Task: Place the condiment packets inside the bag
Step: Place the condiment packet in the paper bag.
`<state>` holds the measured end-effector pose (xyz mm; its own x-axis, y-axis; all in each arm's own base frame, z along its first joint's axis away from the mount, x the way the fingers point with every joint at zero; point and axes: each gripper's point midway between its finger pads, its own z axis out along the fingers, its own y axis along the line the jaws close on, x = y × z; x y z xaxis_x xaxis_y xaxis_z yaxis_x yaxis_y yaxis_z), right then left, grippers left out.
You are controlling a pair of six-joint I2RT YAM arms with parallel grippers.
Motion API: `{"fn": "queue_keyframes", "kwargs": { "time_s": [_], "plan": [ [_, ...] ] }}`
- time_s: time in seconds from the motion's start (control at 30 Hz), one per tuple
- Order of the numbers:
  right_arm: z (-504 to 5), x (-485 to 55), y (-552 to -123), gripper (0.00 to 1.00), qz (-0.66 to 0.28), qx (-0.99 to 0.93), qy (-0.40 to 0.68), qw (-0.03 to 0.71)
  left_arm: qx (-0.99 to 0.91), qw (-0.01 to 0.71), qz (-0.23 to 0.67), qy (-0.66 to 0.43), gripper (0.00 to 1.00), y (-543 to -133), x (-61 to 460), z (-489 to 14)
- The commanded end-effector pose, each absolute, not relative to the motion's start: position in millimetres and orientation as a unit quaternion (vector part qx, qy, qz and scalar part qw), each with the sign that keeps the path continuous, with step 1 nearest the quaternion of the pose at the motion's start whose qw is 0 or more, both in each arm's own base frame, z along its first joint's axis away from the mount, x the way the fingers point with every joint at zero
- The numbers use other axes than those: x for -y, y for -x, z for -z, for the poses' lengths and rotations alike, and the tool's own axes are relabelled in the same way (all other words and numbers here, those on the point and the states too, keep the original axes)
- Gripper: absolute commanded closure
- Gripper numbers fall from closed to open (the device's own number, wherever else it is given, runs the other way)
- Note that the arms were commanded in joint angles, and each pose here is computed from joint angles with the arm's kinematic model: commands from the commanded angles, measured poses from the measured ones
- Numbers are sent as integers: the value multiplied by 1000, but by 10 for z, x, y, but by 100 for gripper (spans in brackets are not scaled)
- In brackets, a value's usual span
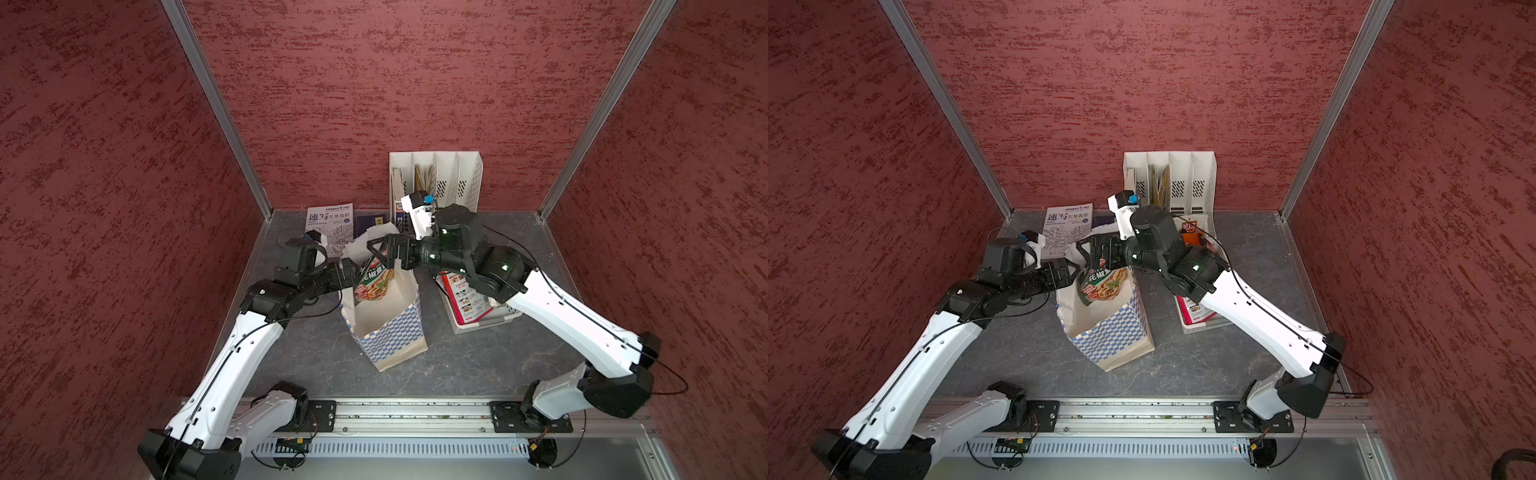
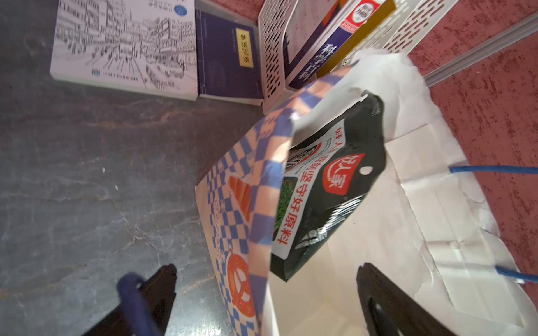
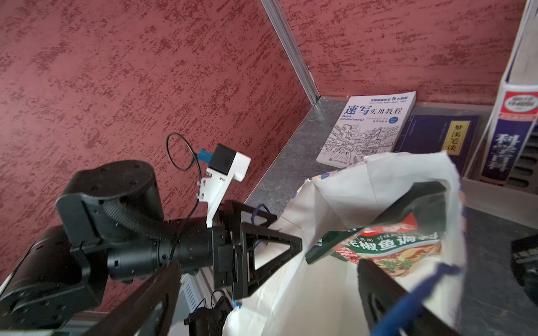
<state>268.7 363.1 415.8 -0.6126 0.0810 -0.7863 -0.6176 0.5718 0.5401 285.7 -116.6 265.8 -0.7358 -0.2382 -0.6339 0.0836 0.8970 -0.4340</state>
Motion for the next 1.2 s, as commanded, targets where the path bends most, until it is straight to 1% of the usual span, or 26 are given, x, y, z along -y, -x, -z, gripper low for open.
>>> {"fn": "queue_keyframes", "kwargs": {
  "time_s": [0.0,0.07,0.13,0.2,0.3,0.43,0.5,0.6,0.7,0.77,0.87,0.93,1.03,1.17],
  "plan": [
    [-3954,-3504,-2613,2,-410,-806,201,376,-893,401,197,-58,0,-2930,1248,-2862],
    [-3868,-3343,-2635,1,-390,-824,178,371,-884,413,190,-107,0,-2972,1331,-2951],
    [-3784,-3211,-2676,2,-366,-835,159,378,-874,424,190,-140,0,-3009,1406,-3023],
    [-3757,-3099,-2689,2,-354,-838,149,388,-859,439,174,-199,0,-3028,1524,-3072],
    [-3787,-3079,-2644,2,-369,-829,153,392,-824,470,80,-307,0,-3059,1647,-3097],
    [-3718,-3210,-2513,1,-398,-822,187,361,-752,474,-33,-457,0,-3027,1783,-2974],
    [-3723,-3242,-2449,2,-415,-813,199,357,-732,468,-61,-492,0,-3043,1802,-2947],
    [-3738,-3192,-2367,2,-422,-805,208,362,-725,462,-85,-504,0,-3125,1812,-3012],
    [-3754,-3076,-2310,1,-415,-804,205,373,-744,463,-93,-473,0,-3165,1756,-3153],
    [-3763,-3008,-2289,2,-409,-805,202,380,-771,462,-68,-433,0,-3108,1718,-3252],
    [-3783,-2888,-2275,2,-396,-807,193,392,-826,449,20,-340,0,-2890,1689,-3369],
    [-3801,-2817,-2273,2,-389,-809,186,401,-856,424,86,-284,0,-2698,1687,-3334],
    [-3810,-2740,-2262,2,-383,-809,179,409,-891,368,178,-196,0,-2404,1660,-3150],
    [-3824,-2642,-2251,2,-374,-807,172,424,-910,291,286,-80,0,-2121,1623,-2964]
  ]
}}
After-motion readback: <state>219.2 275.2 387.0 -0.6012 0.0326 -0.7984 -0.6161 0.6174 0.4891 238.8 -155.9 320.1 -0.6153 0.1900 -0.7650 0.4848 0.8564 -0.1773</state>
